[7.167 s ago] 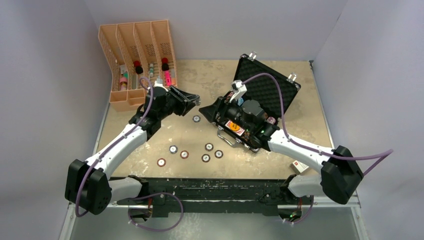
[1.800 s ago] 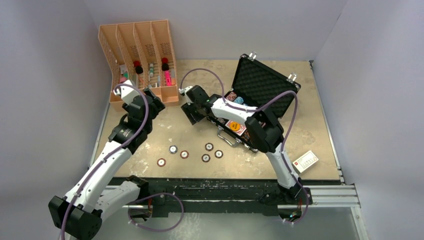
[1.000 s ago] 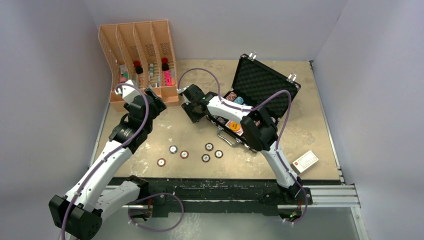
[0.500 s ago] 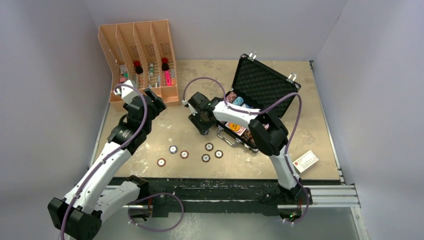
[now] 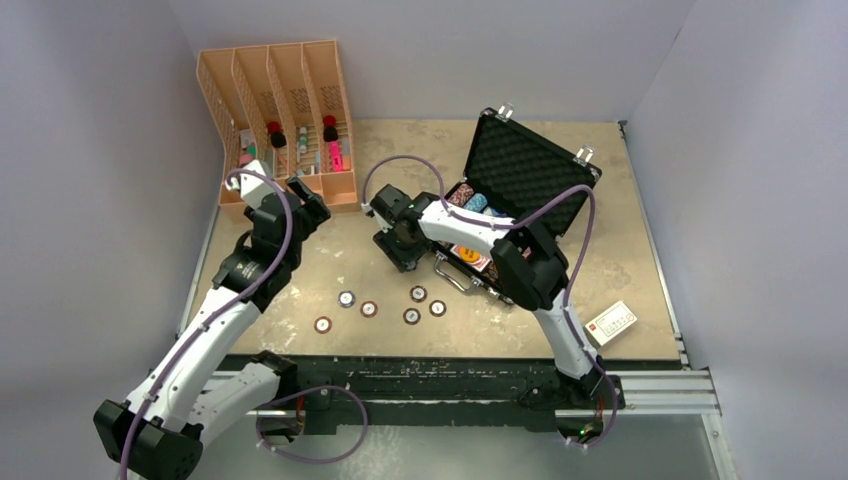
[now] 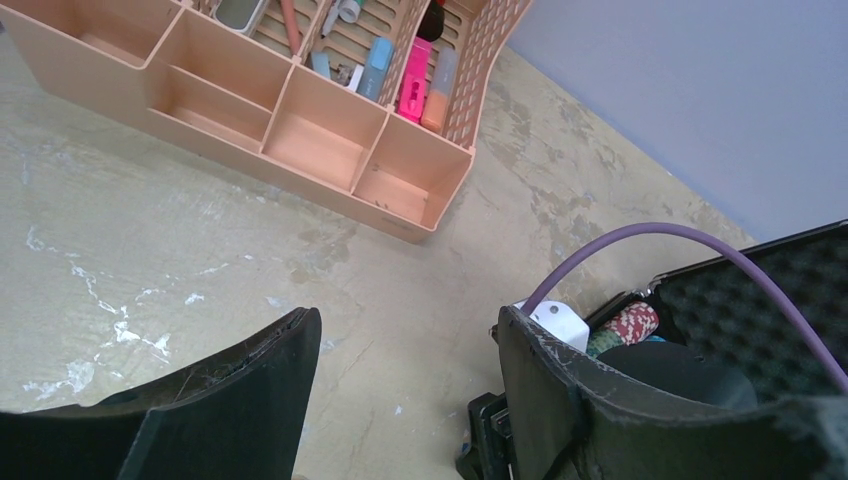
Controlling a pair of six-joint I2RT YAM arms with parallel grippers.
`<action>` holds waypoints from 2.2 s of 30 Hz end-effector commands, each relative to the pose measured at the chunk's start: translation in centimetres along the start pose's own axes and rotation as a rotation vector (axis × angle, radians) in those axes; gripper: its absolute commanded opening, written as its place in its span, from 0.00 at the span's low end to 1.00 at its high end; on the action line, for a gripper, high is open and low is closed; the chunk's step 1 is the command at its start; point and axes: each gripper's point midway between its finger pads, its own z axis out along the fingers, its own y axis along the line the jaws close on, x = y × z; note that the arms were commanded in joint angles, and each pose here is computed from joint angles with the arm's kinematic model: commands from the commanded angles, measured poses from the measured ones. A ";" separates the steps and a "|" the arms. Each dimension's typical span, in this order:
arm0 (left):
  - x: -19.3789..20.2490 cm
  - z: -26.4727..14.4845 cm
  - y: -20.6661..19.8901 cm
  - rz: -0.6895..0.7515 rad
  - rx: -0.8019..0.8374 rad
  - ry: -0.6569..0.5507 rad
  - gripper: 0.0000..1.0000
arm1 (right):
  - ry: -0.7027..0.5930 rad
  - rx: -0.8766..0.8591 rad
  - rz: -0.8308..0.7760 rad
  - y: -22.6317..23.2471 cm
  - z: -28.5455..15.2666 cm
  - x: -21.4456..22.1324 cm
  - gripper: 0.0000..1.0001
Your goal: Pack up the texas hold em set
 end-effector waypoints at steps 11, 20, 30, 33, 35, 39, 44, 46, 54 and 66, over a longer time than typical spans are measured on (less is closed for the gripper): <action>-1.3 -0.6 0.1 -0.026 0.010 -0.051 0.65 | 0.196 0.037 0.020 -0.2 4.2 4.7 0.41; 2.0 -0.2 -0.8 -0.047 0.074 0.058 0.69 | 0.033 0.058 0.067 -0.6 0.9 1.5 0.35; 8.5 0.6 -2.5 -0.021 0.206 0.282 0.70 | -0.239 0.003 0.189 -0.6 -6.5 -2.8 0.35; 9.4 0.7 -3.3 -0.034 0.255 0.306 0.70 | -0.312 -0.007 0.249 -0.9 -8.3 -3.8 0.35; 9.9 0.7 -4.0 -0.045 0.301 0.324 0.68 | -0.362 -0.018 0.294 -1.1 -9.6 -4.5 0.35; 11.2 0.3 -5.8 -0.053 0.409 0.357 0.64 | -0.456 -0.068 0.406 -1.3 -12.0 -5.9 0.36; 12.4 -0.5 -8.4 -0.030 0.528 0.340 0.62 | -0.556 -0.175 0.574 -0.7 -14.8 -7.4 0.36; 12.9 -1.1 -9.8 -0.001 0.575 0.317 0.62 | -0.602 -0.188 0.647 -1.1 -15.7 -7.9 0.36; 12.8 -1.7 -11.7 0.015 0.649 0.148 0.61 | -0.713 -0.297 0.842 -2.2 -19.4 -8.3 0.35; 10.0 -4.1 -15.7 -0.088 0.882 0.052 0.54 | -0.715 -0.422 0.896 -1.7 -21.2 -8.1 0.35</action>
